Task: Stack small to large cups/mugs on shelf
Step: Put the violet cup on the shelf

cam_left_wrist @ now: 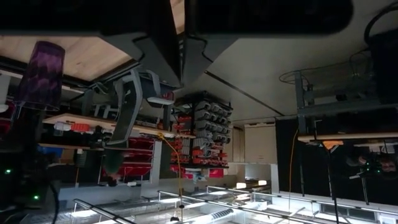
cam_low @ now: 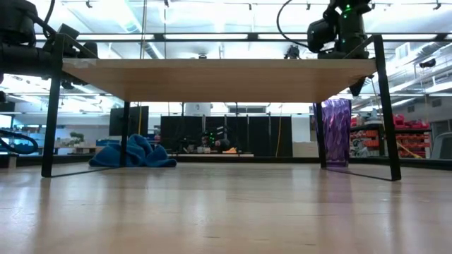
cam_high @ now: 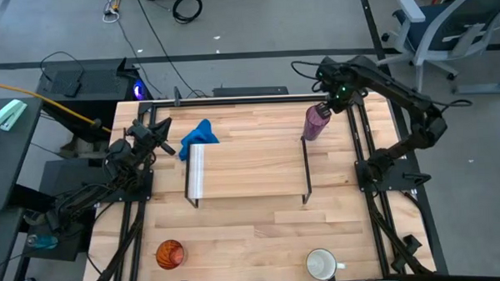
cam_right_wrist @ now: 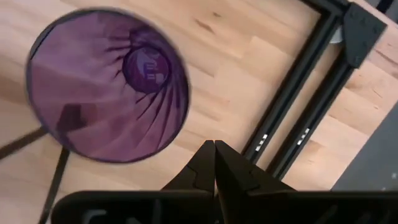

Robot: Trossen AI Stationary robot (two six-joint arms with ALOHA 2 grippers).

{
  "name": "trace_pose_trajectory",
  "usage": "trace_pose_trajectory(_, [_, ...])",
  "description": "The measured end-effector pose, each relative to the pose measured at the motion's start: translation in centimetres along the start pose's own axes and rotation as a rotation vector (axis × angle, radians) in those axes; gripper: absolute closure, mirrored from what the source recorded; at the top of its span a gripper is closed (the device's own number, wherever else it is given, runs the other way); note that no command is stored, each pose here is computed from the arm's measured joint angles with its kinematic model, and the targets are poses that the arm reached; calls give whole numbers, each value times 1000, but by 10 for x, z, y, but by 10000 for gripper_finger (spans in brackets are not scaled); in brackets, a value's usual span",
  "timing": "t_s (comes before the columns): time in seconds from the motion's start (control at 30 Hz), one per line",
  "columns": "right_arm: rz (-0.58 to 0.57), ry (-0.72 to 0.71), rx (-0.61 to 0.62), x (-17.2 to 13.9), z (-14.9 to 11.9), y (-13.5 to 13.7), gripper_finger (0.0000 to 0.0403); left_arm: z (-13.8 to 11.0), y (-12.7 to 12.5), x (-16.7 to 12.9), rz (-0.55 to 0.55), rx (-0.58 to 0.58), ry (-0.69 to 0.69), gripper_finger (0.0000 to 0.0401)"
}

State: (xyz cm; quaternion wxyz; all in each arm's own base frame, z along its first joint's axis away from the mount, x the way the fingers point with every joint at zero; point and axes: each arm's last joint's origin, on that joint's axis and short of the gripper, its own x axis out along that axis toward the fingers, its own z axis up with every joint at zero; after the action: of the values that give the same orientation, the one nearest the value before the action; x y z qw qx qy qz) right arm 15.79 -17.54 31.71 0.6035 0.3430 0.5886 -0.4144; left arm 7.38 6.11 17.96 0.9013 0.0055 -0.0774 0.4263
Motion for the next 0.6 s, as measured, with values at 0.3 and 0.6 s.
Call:
trace_pose_trajectory(0.3, [45, -128, 44, -4, 9, 5, 388, 0, 0, 0, 0, 7, -1, 375])
trace_pose_trajectory(0.6, [131, -135, -34, 2, 17, 24, 378, 0, 0, 0, 0, 8, -1, 378])
